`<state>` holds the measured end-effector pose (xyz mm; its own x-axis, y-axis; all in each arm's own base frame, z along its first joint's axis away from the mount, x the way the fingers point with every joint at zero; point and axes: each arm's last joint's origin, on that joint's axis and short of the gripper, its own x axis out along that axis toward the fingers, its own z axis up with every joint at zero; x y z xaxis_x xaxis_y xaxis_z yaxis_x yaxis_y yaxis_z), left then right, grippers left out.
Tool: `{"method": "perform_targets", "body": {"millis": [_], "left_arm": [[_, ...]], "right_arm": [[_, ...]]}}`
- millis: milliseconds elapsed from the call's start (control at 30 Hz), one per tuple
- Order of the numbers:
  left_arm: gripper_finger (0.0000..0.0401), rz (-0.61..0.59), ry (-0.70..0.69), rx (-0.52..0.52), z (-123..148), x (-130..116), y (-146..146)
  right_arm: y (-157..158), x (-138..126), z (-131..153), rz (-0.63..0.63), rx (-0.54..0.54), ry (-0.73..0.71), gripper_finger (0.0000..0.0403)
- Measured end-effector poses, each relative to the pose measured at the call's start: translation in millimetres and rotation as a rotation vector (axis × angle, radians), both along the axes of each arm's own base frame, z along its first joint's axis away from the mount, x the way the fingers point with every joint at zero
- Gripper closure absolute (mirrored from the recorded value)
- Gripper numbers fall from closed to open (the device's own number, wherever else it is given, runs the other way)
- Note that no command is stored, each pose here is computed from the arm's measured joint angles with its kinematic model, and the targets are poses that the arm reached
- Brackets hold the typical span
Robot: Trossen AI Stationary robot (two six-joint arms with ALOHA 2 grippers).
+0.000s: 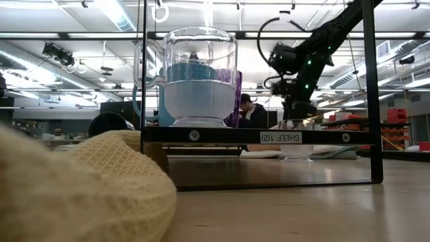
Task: Stack small to large cups/mugs on shelf
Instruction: Put the light orange cup on the shelf
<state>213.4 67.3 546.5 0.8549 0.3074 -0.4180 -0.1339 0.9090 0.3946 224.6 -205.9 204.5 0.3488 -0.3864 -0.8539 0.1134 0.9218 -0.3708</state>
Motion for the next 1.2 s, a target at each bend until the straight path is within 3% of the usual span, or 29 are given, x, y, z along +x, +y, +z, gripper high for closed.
{"method": "perform_targets", "body": {"millis": [333, 467, 700, 1000, 1200], "left_arm": [[0.0259, 0.0, 0.007, -0.003, -0.6, -0.3, -0.2], [0.0255, 0.0, 0.007, -0.003, -0.6, -0.3, -0.2], [0.0265, 0.008, 0.001, -0.019, -0.6, -0.3, -0.2], [0.0263, 0.01, 0.001, -0.025, -0.8, -0.3, -0.2], [0.026, 0.01, 0.004, -0.025, -1.0, -0.5, -0.1]], "right_arm": [[-11.1, 11.8, -9.6, -0.006, -0.058, -0.049, 0.0202], [-12.2, 12.8, -8.6, -0.008, -0.072, -0.062, 0.0256], [-12.9, 13.2, -7.4, -0.026, -0.073, -0.08, 0.0389], [-12.3, 9.7, 0.9, -0.117, -0.107, -0.086, 0.0398], [-8.8, 5.5, 43.4, -0.14, -0.134, -0.125, 0.04]]}}
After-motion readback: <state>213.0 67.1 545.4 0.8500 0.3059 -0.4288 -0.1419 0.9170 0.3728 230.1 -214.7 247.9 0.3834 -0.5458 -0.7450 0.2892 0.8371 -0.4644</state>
